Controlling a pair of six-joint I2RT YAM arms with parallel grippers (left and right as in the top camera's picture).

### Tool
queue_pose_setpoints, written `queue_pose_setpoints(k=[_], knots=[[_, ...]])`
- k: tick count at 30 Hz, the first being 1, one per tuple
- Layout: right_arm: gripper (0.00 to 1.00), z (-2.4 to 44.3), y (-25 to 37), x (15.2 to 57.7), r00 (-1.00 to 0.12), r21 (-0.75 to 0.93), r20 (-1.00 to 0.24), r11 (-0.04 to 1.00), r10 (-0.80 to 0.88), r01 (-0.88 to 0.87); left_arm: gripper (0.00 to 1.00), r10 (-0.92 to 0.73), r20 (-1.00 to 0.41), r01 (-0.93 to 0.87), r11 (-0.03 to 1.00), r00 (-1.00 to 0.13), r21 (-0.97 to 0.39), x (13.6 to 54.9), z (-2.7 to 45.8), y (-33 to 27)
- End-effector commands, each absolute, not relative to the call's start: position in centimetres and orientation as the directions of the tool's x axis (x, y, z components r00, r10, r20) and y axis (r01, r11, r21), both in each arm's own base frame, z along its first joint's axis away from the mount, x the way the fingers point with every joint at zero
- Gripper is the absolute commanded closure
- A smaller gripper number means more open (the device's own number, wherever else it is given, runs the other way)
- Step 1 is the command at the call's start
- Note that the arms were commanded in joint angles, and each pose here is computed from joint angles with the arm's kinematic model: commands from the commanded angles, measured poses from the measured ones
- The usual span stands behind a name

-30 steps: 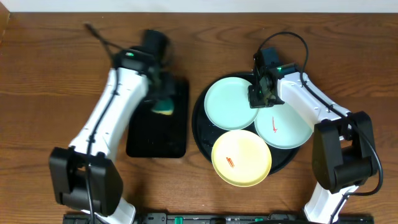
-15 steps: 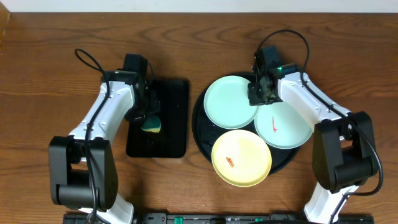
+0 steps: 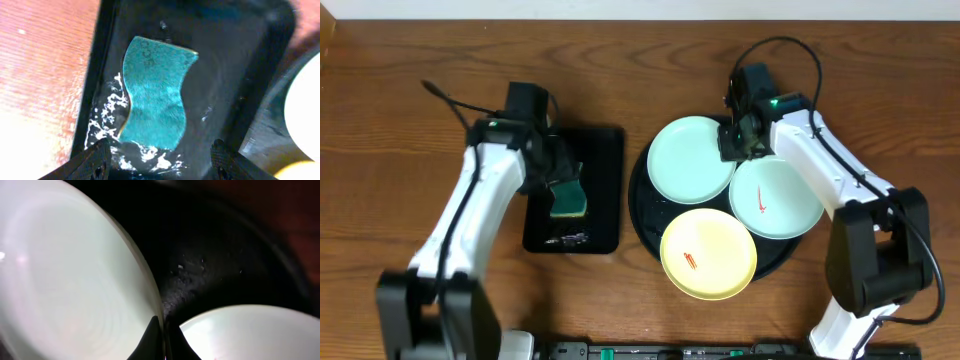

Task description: Clean dirty plates on tray and stack at the side

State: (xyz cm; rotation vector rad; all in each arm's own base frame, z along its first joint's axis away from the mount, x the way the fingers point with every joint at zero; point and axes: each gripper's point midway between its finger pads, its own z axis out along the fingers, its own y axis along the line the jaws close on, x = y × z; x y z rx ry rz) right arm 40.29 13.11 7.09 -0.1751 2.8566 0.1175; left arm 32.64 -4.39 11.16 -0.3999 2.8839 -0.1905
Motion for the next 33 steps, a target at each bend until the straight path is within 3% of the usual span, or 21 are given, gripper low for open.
queue_pose_setpoints(k=[1, 14, 22, 33], knots=[[0.99, 11.2, 15.3, 41.5, -0.911, 0.071, -0.376, 0.975, -0.169, -0.210, 0.35, -0.279, -0.304, -0.227, 0.954, -0.911, -0.196, 32.2, 15.3, -4.3], [0.99, 19.0, 26.2, 41.3, -0.745, 0.058, -0.567, 0.885, -0.352, -0.463, 0.30, -0.296, -0.581, -0.147, 0.945, -0.758, -0.291, 28.2, 25.5, -3.9], [0.99, 20.5, 29.1, 41.9, -0.583, -0.282, -0.658, 0.874, -0.477, -0.396, 0.29, -0.300, -0.630, -0.126, 0.944, -0.717, -0.306, 26.7, 27.5, -3.8], [0.99, 24.6, 31.9, 41.0, -0.390, -0.530, -0.681, 0.785, -0.620, -0.322, 0.29, -0.297, -0.593, -0.142, 0.945, -0.749, -0.294, 25.8, 26.6, -3.7]])
